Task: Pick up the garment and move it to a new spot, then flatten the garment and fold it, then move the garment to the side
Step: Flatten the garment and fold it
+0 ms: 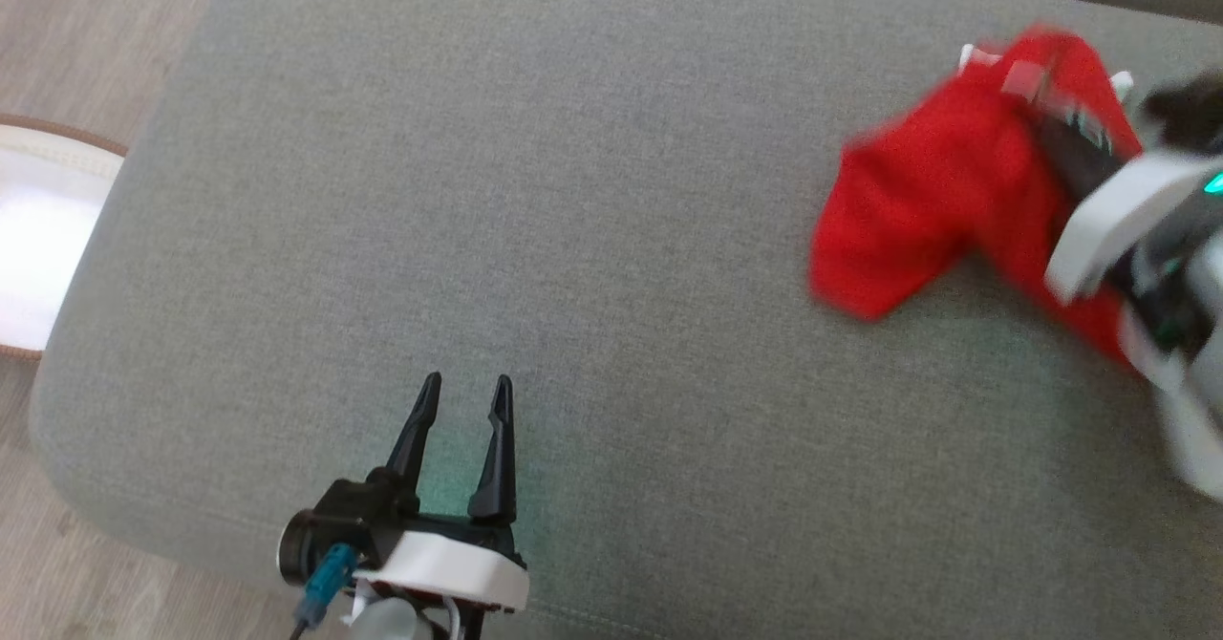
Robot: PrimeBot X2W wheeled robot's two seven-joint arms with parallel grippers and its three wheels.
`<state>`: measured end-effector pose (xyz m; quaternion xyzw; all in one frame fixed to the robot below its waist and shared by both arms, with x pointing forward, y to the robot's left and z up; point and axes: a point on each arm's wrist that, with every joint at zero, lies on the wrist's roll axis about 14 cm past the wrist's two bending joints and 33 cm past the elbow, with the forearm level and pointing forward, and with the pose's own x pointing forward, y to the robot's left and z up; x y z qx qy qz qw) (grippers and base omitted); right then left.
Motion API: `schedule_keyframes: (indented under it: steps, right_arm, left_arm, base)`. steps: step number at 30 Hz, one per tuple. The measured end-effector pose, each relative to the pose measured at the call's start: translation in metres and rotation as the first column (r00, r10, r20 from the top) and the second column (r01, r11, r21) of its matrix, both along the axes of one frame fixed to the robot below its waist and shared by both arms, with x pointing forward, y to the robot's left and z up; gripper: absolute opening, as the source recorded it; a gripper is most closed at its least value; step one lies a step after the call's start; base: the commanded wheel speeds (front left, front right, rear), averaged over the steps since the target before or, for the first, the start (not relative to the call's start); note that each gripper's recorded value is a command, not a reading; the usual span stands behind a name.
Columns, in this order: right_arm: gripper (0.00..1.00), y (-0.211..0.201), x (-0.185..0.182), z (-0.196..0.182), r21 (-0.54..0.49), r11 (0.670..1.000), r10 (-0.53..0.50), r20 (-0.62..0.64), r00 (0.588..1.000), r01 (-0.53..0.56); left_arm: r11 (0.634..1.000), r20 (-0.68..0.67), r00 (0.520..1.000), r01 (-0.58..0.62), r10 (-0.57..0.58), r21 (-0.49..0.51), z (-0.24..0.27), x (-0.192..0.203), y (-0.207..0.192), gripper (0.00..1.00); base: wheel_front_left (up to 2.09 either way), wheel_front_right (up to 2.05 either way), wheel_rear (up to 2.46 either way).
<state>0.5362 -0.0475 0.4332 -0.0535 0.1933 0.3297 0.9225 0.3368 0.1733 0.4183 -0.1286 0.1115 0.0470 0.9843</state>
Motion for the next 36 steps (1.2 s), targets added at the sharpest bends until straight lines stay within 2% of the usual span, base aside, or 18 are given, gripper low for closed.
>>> schedule_keyframes:
  steps: [2, 4, 6, 8, 10, 11, 12, 13, 14, 15, 18, 25, 29, 32, 36]
  right_arm:
    - [0.00, 0.001, 0.025, 0.046, 0.047, 0.999, -0.016, 0.187, 0.982, 0.007]
    - [0.00, 0.003, 0.044, 0.096, 0.064, 0.998, -0.016, 0.362, 0.932, -0.008]
    - [0.00, 0.012, 0.051, 0.133, 0.046, 0.998, 0.012, 0.480, 0.877, -0.038]
    - [0.00, 0.029, 0.044, 0.147, 0.007, 0.996, 0.069, 0.537, 0.841, -0.086]
    - [0.00, 0.056, 0.021, 0.134, -0.029, 0.985, 0.160, 0.526, 0.835, -0.171]
    - [0.42, 0.070, 0.005, 0.116, -0.042, 0.975, 0.211, 0.484, 0.849, -0.218]
    - [1.00, 0.083, -0.016, 0.092, -0.046, 0.964, 0.258, 0.413, 0.874, -0.263]
    - [1.00, 0.093, -0.039, 0.066, -0.040, 0.951, 0.303, 0.335, 0.892, -0.308]
    - [1.00, 0.101, -0.084, 0.023, -0.024, 0.926, 0.374, 0.196, 0.906, -0.377]
    - [1.00, 0.101, -0.084, 0.023, -0.024, 0.926, 0.374, 0.196, 0.906, -0.377]
    - [1.00, 0.090, -0.107, -0.003, 0.012, 0.927, 0.371, 0.094, 0.924, -0.374]
    - [1.00, 0.067, -0.086, 0.012, 0.086, 0.960, 0.256, 0.125, 0.959, -0.267]
    - [1.00, 0.038, -0.061, 0.019, 0.094, 0.985, 0.129, 0.144, 0.981, -0.143]
    - [1.00, 0.020, -0.049, 0.018, 0.105, 0.993, 0.042, 0.140, 0.989, -0.057]
    - [1.00, 0.008, -0.038, 0.008, 0.082, 0.997, -0.010, 0.128, 0.992, 0.000]
  left_arm:
    - [1.000, 0.008, 1.000, 0.000, 0.000, 0.000, 0.002, 0.000, 0.000, 1.00]
    - [1.000, 0.016, 1.000, 0.000, 0.000, -0.001, 0.005, -0.001, 0.000, 1.00]
    - [1.000, 0.027, 1.000, -0.001, 0.001, -0.001, 0.008, -0.002, 0.000, 1.00]
    - [1.000, 0.037, 0.999, -0.003, 0.003, -0.001, 0.011, -0.003, 0.001, 1.00]
    - [1.000, 0.041, 0.999, -0.005, 0.005, -0.006, 0.012, -0.007, 0.001, 1.00]
    - [1.000, 0.037, 0.999, -0.008, 0.008, -0.008, 0.011, -0.010, 0.001, 1.00]
    - [1.000, 0.030, 0.999, -0.010, 0.011, -0.011, 0.009, -0.013, 0.001, 1.00]
    - [1.000, 0.021, 1.000, -0.010, 0.011, -0.015, 0.006, -0.016, 0.000, 1.00]
    - [1.000, 0.002, 1.000, -0.011, 0.011, -0.019, 0.000, -0.021, -0.001, 1.00]
    - [1.000, 0.002, 1.000, -0.011, 0.011, -0.019, 0.000, -0.021, -0.001, 1.00]
    - [1.000, -0.001, 1.000, -0.007, 0.007, -0.021, -0.001, -0.021, -0.002, 1.00]
    - [1.000, 0.003, 1.000, 0.017, -0.017, -0.018, -0.001, -0.016, -0.008, 1.00]
    - [0.999, 0.011, 0.999, 0.032, -0.032, -0.018, 0.001, -0.014, -0.011, 1.00]
    - [0.999, 0.012, 0.999, 0.035, -0.035, -0.019, 0.001, -0.014, -0.012, 1.00]
    - [0.999, 0.006, 0.999, 0.032, -0.032, -0.019, 0.000, -0.014, -0.011, 1.00]
  base:
    - [0.00, 0.00, 0.00]
    - [0.00, 0.00, 0.00]
    - [0.00, 0.00, 0.00]
    - [0.00, 0.00, 0.00]
    - [0.00, 0.00, 0.00]
    - [0.00, 0.00, 0.00]
    - [0.00, 0.00, 0.00]
    - [0.00, 0.00, 0.00]
    - [0.00, 0.00, 0.00]
    - [0.00, 0.00, 0.00]
    - [0.00, 0.00, 0.00]
    - [0.00, 0.00, 0.00]
    - [0.00, 0.00, 0.00]
    - [0.00, 0.00, 0.00]
    - [0.00, 0.00, 0.00]
